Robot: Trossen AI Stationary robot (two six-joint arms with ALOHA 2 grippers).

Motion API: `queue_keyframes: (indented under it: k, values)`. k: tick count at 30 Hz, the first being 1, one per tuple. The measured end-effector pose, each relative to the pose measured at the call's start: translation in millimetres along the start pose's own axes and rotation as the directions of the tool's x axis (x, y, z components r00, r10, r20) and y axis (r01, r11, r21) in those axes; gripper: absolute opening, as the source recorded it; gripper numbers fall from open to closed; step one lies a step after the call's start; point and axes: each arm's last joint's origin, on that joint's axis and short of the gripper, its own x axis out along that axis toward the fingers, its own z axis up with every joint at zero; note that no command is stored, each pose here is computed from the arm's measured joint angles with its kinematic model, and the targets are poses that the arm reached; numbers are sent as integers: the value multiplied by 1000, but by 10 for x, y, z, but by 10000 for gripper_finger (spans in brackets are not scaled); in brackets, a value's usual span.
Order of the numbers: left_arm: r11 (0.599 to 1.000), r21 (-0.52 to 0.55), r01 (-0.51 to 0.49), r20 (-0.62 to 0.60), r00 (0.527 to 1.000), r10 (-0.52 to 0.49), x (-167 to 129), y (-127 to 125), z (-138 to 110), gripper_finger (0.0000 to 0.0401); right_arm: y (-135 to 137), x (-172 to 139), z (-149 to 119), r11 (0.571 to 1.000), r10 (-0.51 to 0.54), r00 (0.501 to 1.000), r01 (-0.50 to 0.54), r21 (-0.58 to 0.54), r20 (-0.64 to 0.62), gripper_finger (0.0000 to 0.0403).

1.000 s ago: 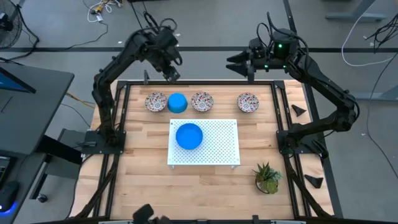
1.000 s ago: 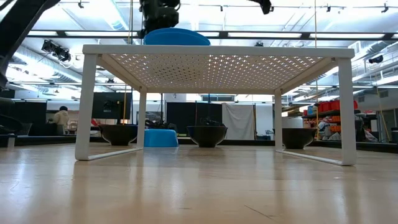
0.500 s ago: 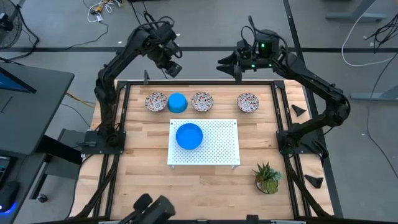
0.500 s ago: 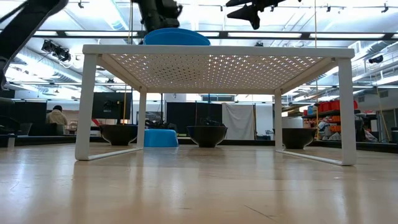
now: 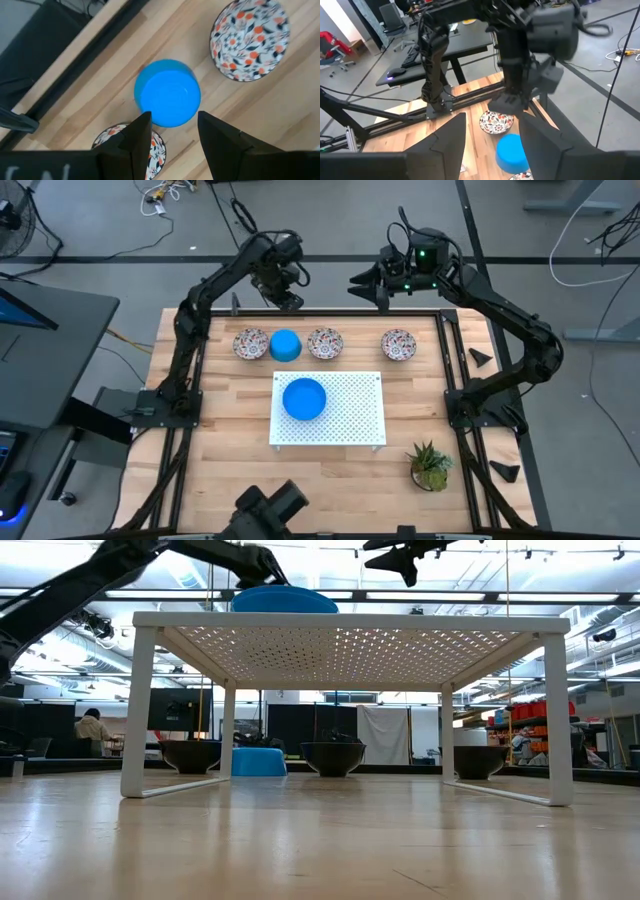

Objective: Pick & Place Mini bowls
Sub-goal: Stack the blue bowl on top of the blue bowl on the shelf

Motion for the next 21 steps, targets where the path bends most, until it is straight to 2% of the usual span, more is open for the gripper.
queue_keyframes:
  k: [4,12,21]
  values:
    - [1000,11,-3,-45,999,4,180,-40,55,165,0,0,-1,1000,0,1000,0,-5,-1,185]
    - [995,98,6,-96,995,3,402,-147,93,165,-3,-2,-42,1000,-3,999,3,-4,-40,185]
    - [999,41,31,-281,960,-19,933,-54,-66,165,-5,-6,-78,1000,-6,997,4,-17,-74,185]
